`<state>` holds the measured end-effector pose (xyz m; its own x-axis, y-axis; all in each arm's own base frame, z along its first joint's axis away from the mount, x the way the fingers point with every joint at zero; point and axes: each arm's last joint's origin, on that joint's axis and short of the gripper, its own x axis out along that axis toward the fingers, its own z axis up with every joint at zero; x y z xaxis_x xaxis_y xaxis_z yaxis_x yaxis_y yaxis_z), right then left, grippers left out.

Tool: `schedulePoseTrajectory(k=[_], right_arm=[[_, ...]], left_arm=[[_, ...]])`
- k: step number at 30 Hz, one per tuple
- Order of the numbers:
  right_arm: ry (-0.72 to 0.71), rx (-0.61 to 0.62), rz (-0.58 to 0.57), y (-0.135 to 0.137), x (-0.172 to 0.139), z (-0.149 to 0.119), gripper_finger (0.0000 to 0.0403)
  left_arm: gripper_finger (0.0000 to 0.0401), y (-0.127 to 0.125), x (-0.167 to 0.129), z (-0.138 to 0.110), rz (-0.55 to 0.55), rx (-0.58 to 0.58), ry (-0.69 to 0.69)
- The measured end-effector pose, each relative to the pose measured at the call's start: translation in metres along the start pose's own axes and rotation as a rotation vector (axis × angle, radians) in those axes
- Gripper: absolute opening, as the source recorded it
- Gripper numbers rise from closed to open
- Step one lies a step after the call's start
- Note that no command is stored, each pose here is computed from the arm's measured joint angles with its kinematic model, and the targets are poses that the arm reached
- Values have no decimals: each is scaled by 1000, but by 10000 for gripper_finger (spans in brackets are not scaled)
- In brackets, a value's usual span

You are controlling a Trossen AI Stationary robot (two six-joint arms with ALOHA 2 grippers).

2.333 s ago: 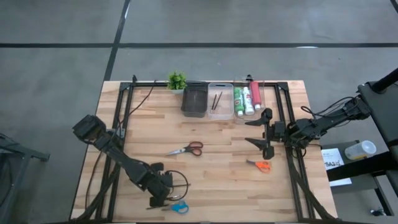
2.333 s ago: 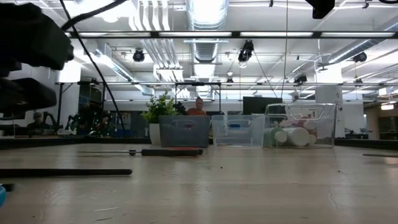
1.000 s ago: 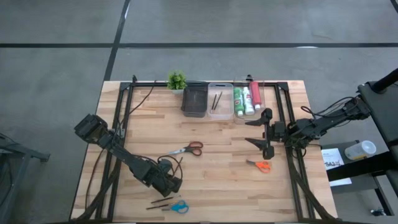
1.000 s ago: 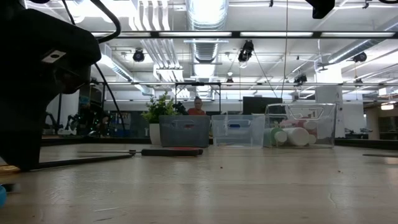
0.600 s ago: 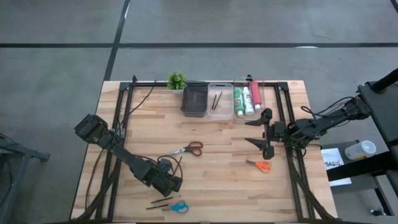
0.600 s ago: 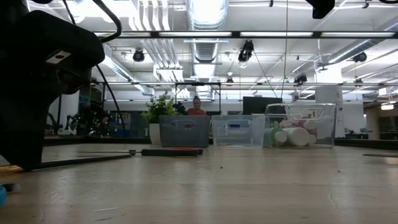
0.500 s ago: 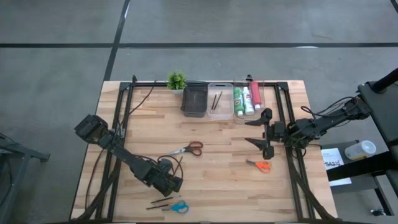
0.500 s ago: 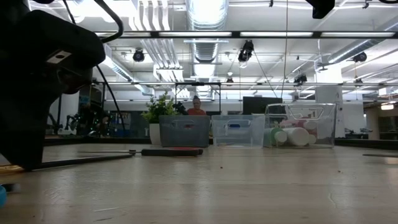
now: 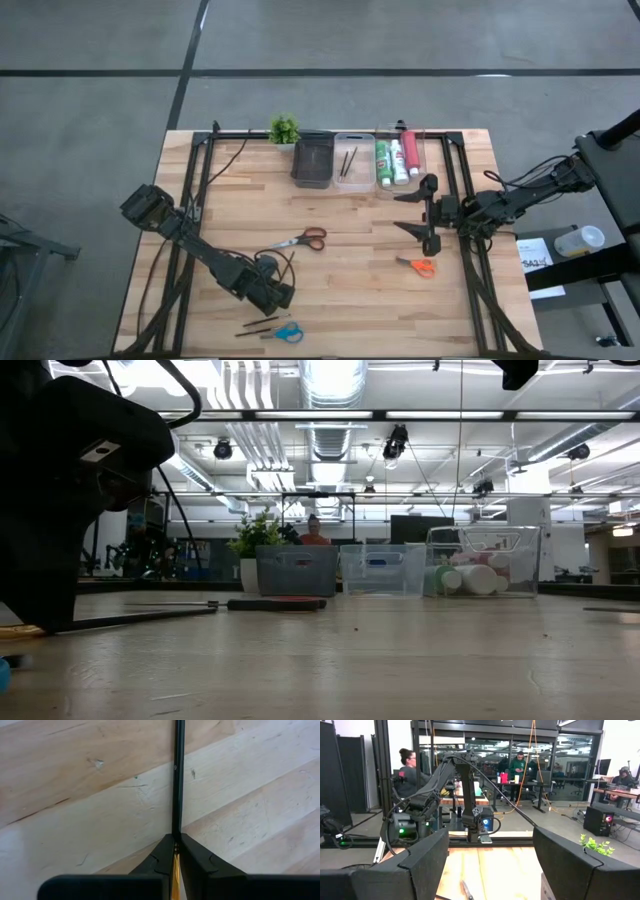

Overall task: Pick & Place Paint Supplies
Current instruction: Put the gold paint brush into the white transparent bin

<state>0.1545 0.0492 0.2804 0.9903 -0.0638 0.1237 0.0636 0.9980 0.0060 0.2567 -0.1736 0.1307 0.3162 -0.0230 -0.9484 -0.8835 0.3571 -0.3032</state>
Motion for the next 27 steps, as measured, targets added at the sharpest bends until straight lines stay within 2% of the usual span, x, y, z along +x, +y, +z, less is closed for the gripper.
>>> schedulePoseTrajectory(k=[18,24,27], right_arm=[[0,0,0,0,0,0,288],[0,0,0,0,0,0,288],[0,-1,0,0,0,0,288]], left_arm=[[26,-2,-12,4,-35,-11,-8],[26,-6,-23,13,-100,-36,-99],[26,-8,-34,20,-165,-54,-259]])
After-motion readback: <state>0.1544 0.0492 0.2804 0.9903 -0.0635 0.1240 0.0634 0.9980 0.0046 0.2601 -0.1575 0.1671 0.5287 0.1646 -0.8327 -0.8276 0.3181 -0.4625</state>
